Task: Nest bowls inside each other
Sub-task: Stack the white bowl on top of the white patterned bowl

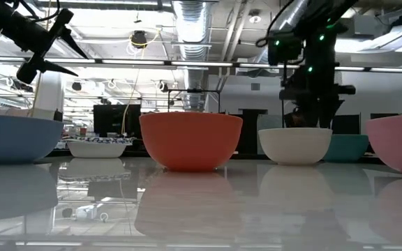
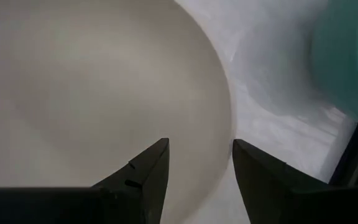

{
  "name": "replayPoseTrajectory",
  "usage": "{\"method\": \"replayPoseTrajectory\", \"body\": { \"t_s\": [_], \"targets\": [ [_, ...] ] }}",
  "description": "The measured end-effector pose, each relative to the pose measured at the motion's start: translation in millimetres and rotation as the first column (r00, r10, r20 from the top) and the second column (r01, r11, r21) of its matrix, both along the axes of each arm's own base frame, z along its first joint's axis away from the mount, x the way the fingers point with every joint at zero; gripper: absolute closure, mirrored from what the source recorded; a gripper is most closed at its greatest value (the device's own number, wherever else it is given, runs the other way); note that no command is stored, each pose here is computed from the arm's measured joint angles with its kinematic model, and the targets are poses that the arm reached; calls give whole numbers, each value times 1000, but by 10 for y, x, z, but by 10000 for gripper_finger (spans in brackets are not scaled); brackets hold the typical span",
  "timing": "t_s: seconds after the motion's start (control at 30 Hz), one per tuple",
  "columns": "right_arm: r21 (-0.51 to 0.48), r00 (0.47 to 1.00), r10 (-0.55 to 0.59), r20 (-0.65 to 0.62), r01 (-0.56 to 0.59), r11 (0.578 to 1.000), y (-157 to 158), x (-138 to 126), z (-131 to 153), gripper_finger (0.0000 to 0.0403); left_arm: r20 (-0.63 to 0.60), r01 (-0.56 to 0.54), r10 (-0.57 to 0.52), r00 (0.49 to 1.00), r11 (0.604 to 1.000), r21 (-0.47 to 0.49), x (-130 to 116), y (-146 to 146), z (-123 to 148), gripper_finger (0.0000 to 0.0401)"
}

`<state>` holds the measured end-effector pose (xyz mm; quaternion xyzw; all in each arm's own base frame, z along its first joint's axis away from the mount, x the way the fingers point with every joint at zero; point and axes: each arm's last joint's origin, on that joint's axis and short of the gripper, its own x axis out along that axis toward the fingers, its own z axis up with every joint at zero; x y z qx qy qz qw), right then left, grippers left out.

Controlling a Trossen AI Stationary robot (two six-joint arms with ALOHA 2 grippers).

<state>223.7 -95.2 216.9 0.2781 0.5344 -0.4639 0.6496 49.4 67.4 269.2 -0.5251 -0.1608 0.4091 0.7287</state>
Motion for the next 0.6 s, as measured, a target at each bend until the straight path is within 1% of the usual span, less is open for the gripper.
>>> {"method": "replayPoseTrajectory", "body": {
  "t_s": [0.17, 0.37, 0.47, 0.53, 0.6],
  "targets": [
    [29, 998, 6, -65, -4, 1000, -61, 60, -159, 212, -1, 0, 0, 1000, 1000, 1, 0, 0, 0, 187],
    [75, 1000, 25, -3, -25, 997, -92, 147, -221, 239, -11, 2, -2, 1000, 1000, 8, 0, 0, 0, 187],
    [95, 1000, 18, 19, -20, 995, -93, 169, -235, 275, -11, 2, -2, 1000, 1000, 9, 0, 0, 0, 187],
    [99, 999, 17, 31, -20, 995, -94, 179, -236, 314, -12, 2, -2, 1000, 1000, 8, 0, 0, -2, 187],
    [100, 998, 15, 66, -21, 995, -102, 206, -224, 362, -12, 9, -9, 1000, 1000, 5, 1, -1, -5, 187]
  ]
}}
